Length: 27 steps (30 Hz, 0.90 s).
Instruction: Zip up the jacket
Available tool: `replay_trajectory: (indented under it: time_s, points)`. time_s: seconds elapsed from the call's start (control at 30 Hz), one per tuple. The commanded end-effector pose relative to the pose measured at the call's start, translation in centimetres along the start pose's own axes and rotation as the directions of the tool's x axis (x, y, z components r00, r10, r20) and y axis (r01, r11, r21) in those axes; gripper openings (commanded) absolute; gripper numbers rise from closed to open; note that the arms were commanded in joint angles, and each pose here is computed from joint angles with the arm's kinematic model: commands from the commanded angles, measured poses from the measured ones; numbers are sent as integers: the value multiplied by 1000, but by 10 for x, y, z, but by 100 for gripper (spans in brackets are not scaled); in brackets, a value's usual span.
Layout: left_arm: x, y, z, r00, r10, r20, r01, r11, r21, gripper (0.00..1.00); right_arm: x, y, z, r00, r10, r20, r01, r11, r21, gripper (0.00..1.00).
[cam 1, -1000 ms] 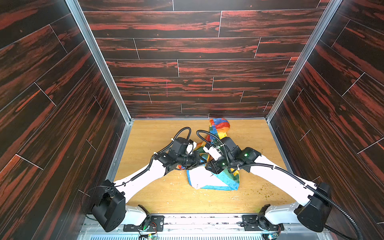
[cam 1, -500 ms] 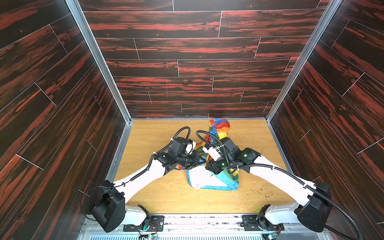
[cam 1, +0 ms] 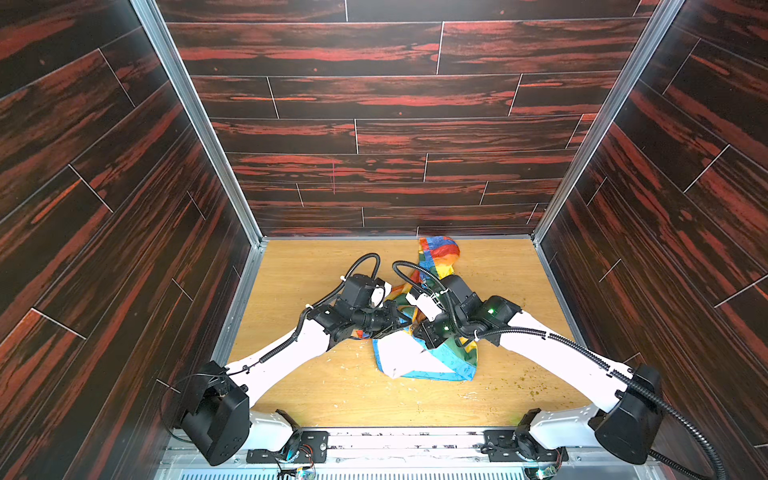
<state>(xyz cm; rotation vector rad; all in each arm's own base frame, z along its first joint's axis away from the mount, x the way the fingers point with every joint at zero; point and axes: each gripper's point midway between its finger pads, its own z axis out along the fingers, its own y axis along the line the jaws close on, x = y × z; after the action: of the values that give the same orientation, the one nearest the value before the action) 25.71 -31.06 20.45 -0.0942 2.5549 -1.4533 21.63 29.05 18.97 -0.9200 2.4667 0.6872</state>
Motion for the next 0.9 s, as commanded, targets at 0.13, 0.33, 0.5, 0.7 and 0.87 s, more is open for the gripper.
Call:
replay_trajectory:
  time_s: [0.13, 0.33, 0.5, 0.7, 0.87]
  points:
    - [1, -15, -10, 999, 37, 8, -37, 999, 38, 0, 1, -5, -6, 1000, -17, 11, 17, 999, 36, 0]
    - [3, -14, -12, 999, 41, 6, -41, 999, 35, 0, 1, -20, -4, 1000, -1, 11, 0, 993, 118, 0]
    - [5, -12, -13, 999, 42, 3, -42, 999, 29, 0, -1, -32, -3, 1000, 14, 19, -17, 985, 172, 0]
    - [5, -11, -13, 999, 43, 1, -43, 999, 23, 0, -3, -26, -4, 1000, 13, 25, -16, 991, 135, 0]
    - [-3, -17, -13, 999, 38, 34, -39, 999, 37, 19, 1, -9, 0, 1000, -9, 0, 9, 998, 59, 0]
